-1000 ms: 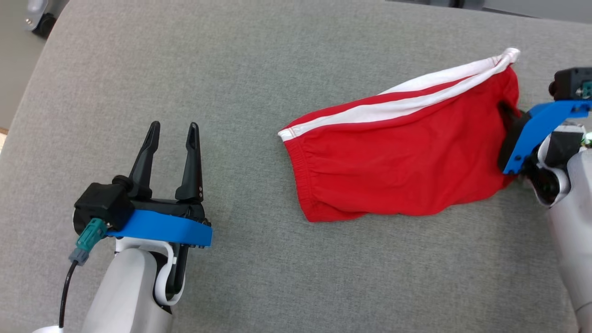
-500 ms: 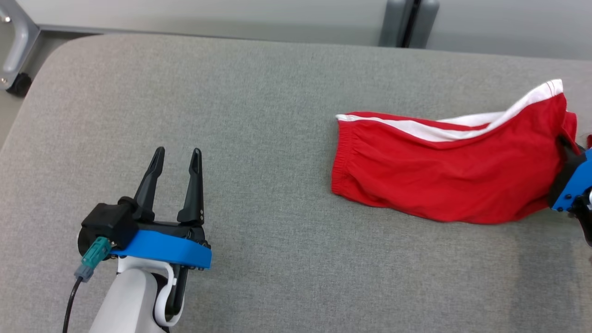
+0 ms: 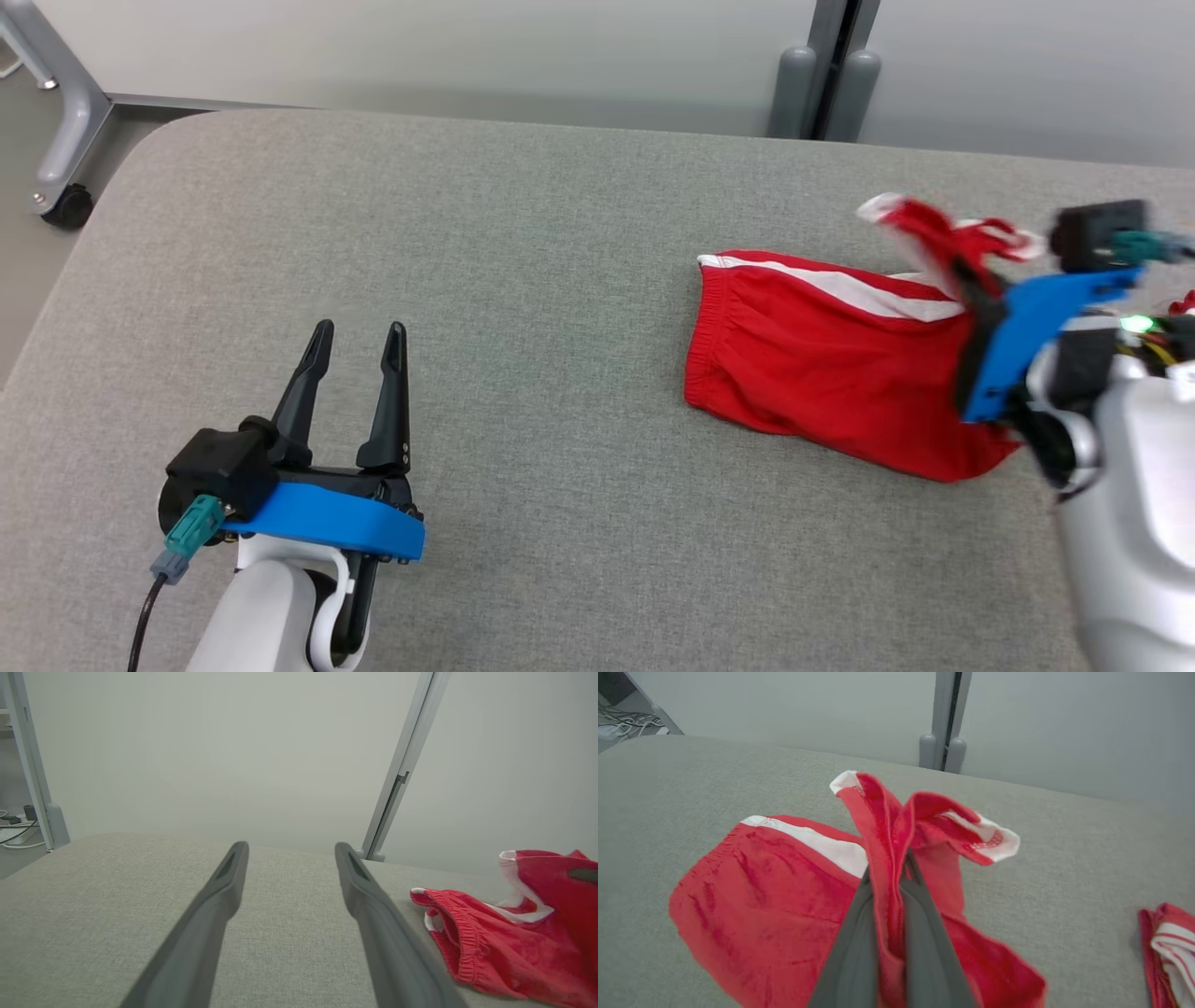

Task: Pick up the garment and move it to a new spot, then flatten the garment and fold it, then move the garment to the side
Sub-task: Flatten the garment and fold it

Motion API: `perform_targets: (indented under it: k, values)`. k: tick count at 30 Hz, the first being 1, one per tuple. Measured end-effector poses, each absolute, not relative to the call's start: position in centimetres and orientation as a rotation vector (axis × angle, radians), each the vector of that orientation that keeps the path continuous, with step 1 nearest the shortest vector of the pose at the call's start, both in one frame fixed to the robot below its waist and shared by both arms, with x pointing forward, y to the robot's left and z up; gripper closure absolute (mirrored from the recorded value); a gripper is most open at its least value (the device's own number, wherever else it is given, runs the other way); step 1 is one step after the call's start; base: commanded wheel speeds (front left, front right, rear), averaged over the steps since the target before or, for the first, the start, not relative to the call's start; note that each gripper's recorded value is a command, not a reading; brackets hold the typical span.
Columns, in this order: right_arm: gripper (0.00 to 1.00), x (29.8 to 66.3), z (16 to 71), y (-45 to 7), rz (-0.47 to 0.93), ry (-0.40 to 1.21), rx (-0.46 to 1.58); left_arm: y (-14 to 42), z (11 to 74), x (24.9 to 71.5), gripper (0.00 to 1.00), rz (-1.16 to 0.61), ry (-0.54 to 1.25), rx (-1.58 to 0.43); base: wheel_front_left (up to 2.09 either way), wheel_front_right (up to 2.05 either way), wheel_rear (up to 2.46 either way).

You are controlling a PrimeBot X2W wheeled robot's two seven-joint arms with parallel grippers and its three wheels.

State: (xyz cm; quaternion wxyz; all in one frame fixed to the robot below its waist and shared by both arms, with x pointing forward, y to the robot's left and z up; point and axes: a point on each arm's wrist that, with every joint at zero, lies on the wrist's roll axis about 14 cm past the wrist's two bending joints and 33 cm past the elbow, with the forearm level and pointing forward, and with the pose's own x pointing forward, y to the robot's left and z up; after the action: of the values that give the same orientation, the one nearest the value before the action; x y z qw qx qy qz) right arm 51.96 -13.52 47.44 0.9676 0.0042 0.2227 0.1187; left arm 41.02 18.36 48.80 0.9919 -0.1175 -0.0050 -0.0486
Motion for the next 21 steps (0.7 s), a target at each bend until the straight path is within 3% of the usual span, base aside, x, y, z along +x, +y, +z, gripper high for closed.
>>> perform_targets:
  k: [8,17,18,19,21]
  values:
    - [1.0,51.8,46.1,-4.3,0.452,0.533,-0.03,18.6,48.4,41.1,0.0,-0.09,0.002,-0.233,0.0,0.0,0.0]
    - [1.0,51.1,43.2,0.8,0.573,0.62,-0.038,19.1,47.9,41.2,0.0,-0.069,0.015,-0.238,0.0,0.0,0.0]
    - [0.73,50.9,43.0,1.0,0.581,0.628,-0.035,19.1,47.8,41.2,0.0,-0.068,0.017,-0.24,0.0,0.0,0.0]
    - [0.0,50.8,42.8,1.3,0.586,0.636,-0.024,19.1,47.8,41.2,0.0,-0.067,0.017,-0.241,0.0,0.0,0.0]
    - [0.0,50.8,43.1,1.6,0.593,0.626,0.009,19.1,47.8,41.2,0.0,-0.067,0.016,-0.243,0.0,0.0,0.0]
